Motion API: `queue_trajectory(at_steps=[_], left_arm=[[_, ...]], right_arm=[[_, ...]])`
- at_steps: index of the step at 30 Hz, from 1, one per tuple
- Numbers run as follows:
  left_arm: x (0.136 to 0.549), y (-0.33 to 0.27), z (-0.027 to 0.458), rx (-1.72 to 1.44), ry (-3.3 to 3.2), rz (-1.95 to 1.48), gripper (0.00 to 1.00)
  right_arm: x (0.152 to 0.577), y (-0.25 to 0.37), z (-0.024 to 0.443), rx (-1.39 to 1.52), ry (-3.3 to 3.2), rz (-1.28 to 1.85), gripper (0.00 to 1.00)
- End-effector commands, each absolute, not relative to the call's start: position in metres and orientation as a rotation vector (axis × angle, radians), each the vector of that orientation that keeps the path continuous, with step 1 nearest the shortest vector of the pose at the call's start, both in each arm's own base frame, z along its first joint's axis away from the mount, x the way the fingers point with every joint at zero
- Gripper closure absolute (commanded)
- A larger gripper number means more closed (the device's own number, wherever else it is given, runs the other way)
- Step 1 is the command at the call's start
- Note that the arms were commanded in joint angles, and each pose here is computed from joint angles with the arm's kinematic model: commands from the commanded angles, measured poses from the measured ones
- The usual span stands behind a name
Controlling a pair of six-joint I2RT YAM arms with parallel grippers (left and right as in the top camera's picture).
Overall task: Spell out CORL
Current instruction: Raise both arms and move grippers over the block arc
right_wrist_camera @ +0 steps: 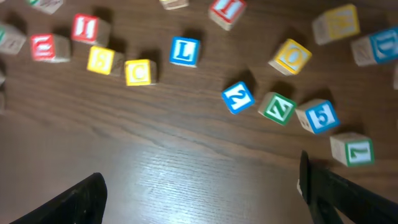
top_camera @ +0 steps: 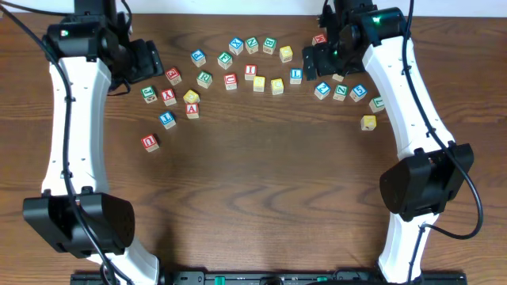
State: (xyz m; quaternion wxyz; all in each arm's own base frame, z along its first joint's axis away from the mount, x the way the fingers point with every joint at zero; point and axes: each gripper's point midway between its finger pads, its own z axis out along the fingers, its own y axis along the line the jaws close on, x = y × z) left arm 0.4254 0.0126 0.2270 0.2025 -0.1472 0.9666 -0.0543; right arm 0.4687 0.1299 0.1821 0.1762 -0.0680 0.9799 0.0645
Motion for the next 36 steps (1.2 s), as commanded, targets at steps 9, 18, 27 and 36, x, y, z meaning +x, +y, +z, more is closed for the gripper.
queue_trajectory(at_steps=[9,18,27,36], left_arm=[[0.435,-0.033,0.178,-0.406,2.814,-0.082,0.19],[0.439,-0.069,0.146,-0.327,2.880,-0.066,0.19],[0.443,-0.096,0.140,-0.241,2.877,-0.082,0.19],[0.442,-0.112,0.141,-0.192,2.871,-0.092,0.18]], right_arm=[[0.474,0.109,0.181,0.112,2.767,0.041,0.10],[0.473,0.110,0.181,0.111,2.772,0.042,0.08],[0.473,0.109,0.181,0.125,2.770,0.045,0.10],[0.474,0.110,0.181,0.132,2.766,0.054,0.40]])
